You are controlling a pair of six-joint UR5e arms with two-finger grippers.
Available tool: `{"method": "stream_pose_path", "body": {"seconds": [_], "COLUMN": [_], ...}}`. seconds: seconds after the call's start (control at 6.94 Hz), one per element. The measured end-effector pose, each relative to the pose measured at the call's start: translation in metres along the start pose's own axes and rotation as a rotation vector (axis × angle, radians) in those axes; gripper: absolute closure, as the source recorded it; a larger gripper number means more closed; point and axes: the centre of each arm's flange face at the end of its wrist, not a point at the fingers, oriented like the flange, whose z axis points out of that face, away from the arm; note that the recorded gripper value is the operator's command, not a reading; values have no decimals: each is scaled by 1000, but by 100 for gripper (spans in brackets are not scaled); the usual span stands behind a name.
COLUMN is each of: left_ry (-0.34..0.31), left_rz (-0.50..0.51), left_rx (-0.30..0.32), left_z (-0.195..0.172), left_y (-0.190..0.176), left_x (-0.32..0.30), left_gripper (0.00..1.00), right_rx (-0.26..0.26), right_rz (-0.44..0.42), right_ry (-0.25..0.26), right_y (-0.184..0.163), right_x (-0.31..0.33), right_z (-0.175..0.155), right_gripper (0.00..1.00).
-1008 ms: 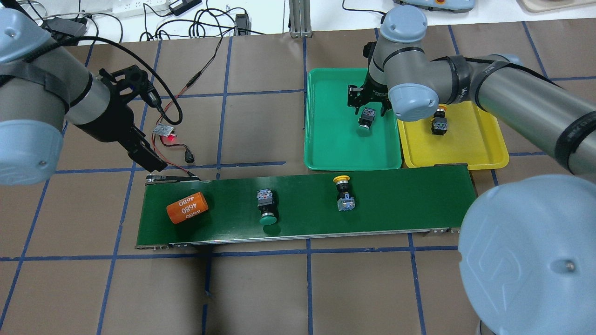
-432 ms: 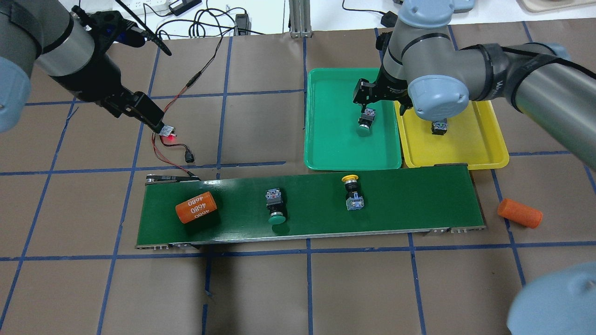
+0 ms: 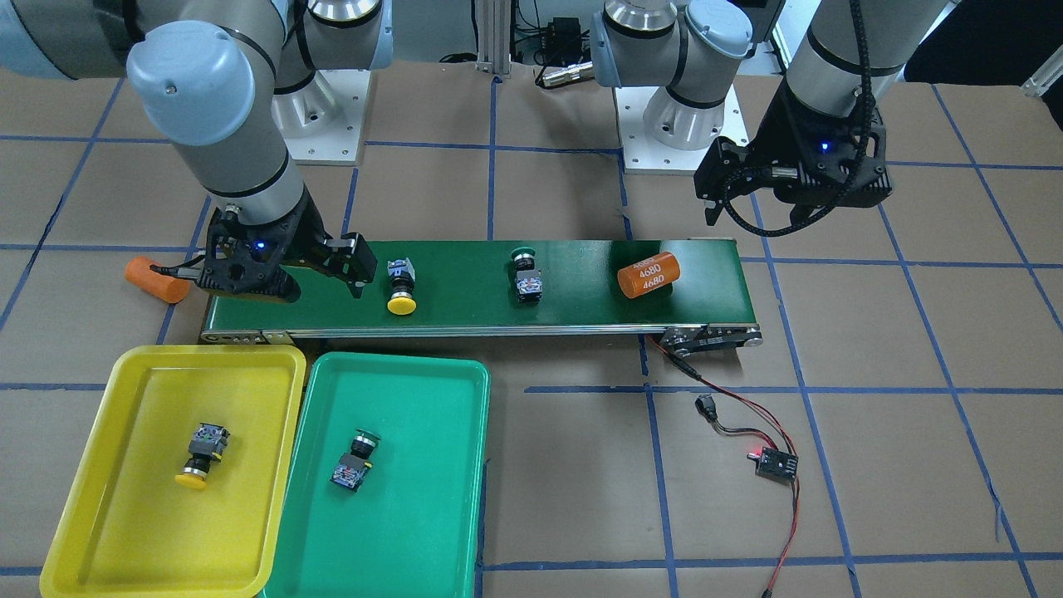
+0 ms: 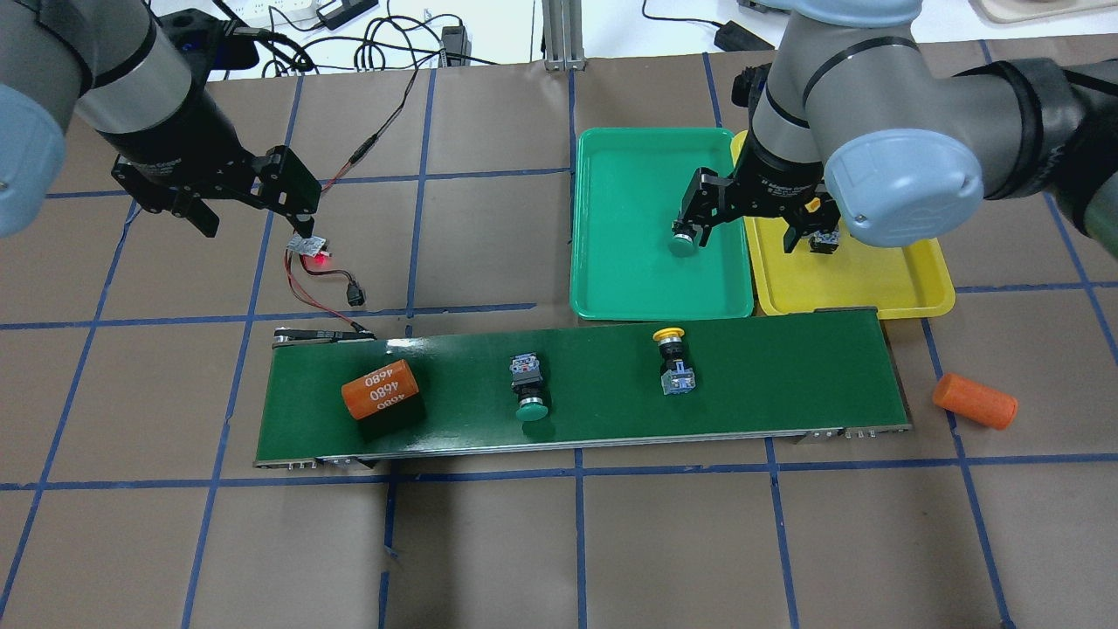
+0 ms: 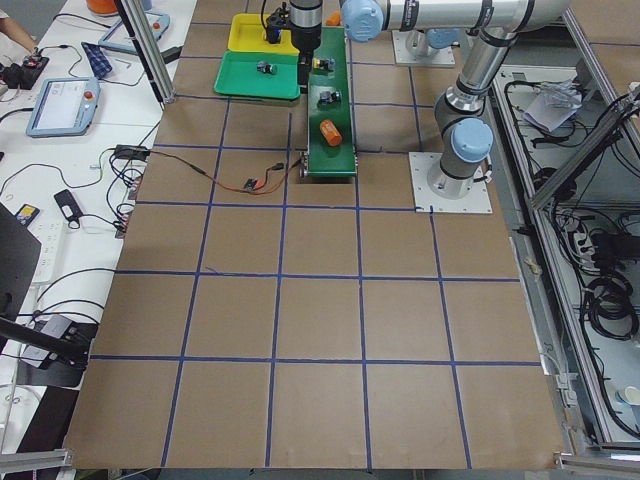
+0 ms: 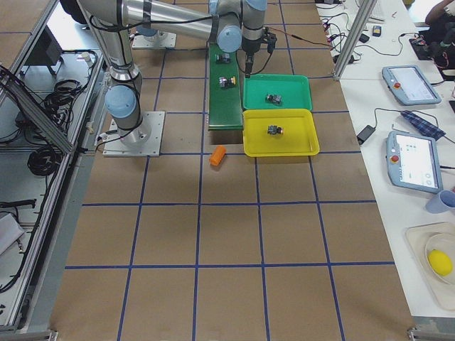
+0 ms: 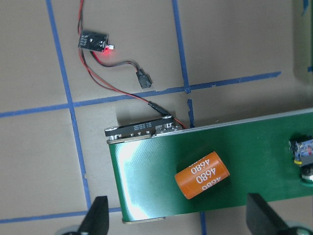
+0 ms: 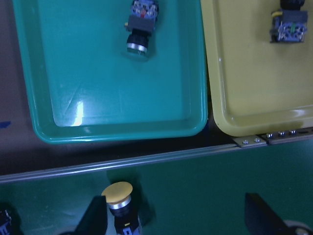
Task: Sort buttons by color to trays
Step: 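Move the right gripper down to the belt and grasp a yellow-capped button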
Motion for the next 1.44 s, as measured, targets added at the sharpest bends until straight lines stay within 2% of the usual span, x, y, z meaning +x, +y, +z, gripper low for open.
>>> {"method": "stream_pose_path", "body": {"seconds": [0.43,0.72,1.01,1.15,1.3,1.44], "left_ry": [14,23,22,21,21,21], "left_rz": [-13,-8,4,12,15,16], "left_rx": [17,-15,-17,-15,-13,-12], "left_z": [-13,-9,-10,-11,-12,-13], "left_y": [7,8,13,13,14,14], "left_x": [9,10,9,9,9,9], "left_gripper": [0,0,0,0,0,0], "right_rx": [-137,-191,-240,-262,-276,-279], "right_rz": [-8,-7,-3,-1,5,11], "right_ry": [5,-42,-51,-45,-37,-34], "right_y": [22,22,21,25,29,31], "right_x": [0,-5,-6,-3,1,3], "right_z": [64,93,115,125,134,137], "right_gripper": [0,0,3,59,97,100]}}
